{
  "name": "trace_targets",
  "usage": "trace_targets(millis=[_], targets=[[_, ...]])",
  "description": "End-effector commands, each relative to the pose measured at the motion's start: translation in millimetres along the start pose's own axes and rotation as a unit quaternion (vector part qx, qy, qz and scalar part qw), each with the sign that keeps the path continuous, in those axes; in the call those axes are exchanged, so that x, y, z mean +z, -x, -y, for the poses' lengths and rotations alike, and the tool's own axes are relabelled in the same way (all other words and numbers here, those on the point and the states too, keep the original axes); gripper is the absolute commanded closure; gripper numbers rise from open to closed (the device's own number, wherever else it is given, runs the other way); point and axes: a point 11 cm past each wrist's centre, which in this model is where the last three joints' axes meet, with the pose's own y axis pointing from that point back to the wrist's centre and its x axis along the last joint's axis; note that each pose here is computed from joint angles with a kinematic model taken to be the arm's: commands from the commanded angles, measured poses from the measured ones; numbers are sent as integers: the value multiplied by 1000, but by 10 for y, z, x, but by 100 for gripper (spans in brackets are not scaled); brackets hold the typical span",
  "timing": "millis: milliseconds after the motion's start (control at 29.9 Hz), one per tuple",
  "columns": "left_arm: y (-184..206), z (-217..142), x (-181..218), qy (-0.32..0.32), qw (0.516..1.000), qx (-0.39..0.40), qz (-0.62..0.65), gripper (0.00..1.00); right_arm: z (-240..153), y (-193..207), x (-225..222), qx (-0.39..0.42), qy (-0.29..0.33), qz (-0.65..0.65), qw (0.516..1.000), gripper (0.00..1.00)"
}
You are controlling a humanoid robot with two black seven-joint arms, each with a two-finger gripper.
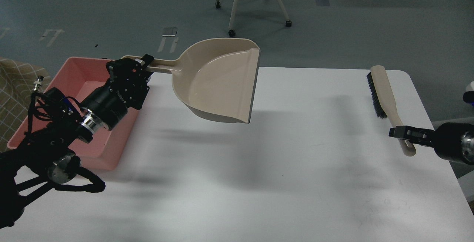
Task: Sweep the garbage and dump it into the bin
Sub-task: 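Bring the emptied dustpan back and lower it onto the table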
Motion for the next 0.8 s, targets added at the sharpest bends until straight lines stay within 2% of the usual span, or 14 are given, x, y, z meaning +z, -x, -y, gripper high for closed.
trace_targets(millis=[0, 100, 234, 368, 702, 769], targets=[[303, 205, -353, -10, 1000, -11, -10, 90, -4, 2, 3, 0, 1, -1, 1000, 98], [624, 442, -521, -9, 999, -32, 42, 90, 1, 2, 29, 0, 3, 2, 1000, 98], [739, 568, -638, -18, 997, -26, 64, 90, 7, 29, 47, -3, 4, 5, 1000, 98], [600, 503, -996, -70, 991, 2, 112, 90, 14, 71, 36, -8, 2, 5, 1000, 98], [533, 457, -1068, -81, 989, 22, 125, 87, -3, 163, 51, -19, 3, 5, 1000, 98], [485, 449, -1054, -81, 988, 26, 127, 80, -18, 183, 81, -21, 7, 6, 1000, 98]])
